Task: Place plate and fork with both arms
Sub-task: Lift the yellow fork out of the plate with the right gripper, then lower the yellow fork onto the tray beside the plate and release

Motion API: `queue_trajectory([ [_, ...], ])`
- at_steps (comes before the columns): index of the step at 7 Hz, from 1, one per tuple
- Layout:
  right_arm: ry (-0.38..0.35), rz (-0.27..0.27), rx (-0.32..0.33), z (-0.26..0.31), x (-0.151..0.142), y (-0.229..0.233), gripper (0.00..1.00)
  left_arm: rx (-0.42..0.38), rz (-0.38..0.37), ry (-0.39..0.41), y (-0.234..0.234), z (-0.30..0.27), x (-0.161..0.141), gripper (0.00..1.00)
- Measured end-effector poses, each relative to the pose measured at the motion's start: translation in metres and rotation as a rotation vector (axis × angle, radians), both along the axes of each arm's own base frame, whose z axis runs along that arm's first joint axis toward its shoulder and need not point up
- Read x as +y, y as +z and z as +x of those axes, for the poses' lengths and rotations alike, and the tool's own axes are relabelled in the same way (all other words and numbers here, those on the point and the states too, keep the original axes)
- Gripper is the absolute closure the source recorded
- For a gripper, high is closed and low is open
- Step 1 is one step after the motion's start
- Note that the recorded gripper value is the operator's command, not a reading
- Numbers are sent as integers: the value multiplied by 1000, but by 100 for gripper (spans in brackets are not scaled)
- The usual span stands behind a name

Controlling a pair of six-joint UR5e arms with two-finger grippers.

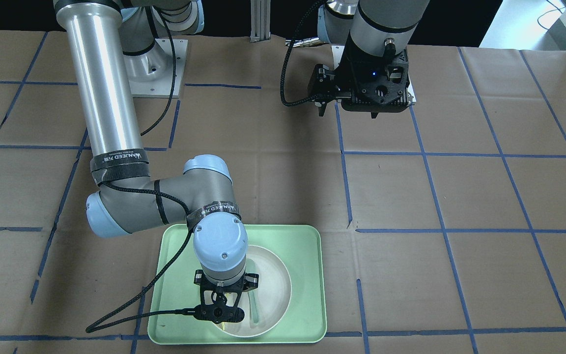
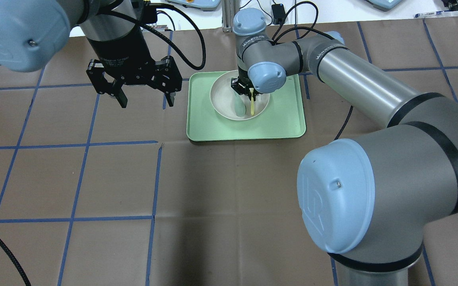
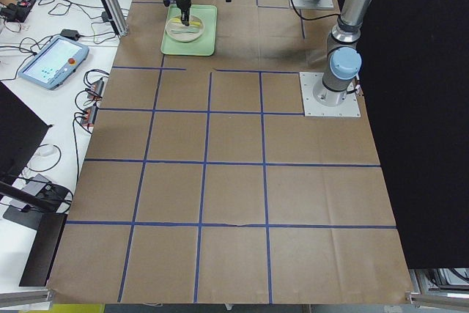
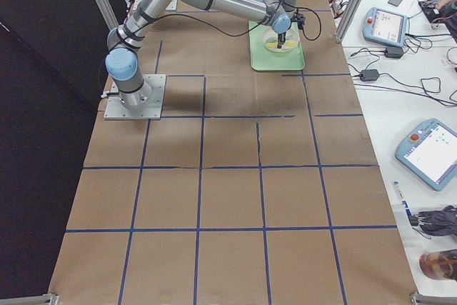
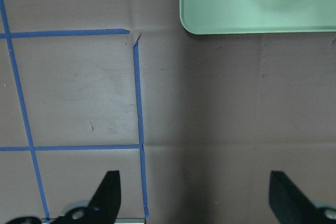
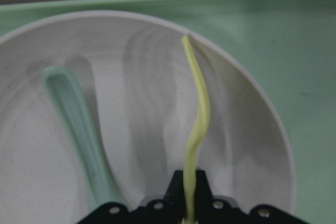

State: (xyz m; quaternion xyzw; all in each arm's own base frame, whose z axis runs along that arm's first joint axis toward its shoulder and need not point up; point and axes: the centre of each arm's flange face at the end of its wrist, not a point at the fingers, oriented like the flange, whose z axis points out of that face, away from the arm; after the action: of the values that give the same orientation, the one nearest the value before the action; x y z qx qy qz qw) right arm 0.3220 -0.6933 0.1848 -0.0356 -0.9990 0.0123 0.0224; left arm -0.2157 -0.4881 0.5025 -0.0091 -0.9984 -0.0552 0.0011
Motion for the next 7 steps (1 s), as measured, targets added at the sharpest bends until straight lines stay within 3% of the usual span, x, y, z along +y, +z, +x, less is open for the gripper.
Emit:
queue_trajectory([
  [3,-7,-13,-5,1,-2,12,96,-4,8,-1,-5,0,-3,0],
  [7,-3,-12,-46,-9,18,91,96,-5,9,0,-6,0,-4,0],
])
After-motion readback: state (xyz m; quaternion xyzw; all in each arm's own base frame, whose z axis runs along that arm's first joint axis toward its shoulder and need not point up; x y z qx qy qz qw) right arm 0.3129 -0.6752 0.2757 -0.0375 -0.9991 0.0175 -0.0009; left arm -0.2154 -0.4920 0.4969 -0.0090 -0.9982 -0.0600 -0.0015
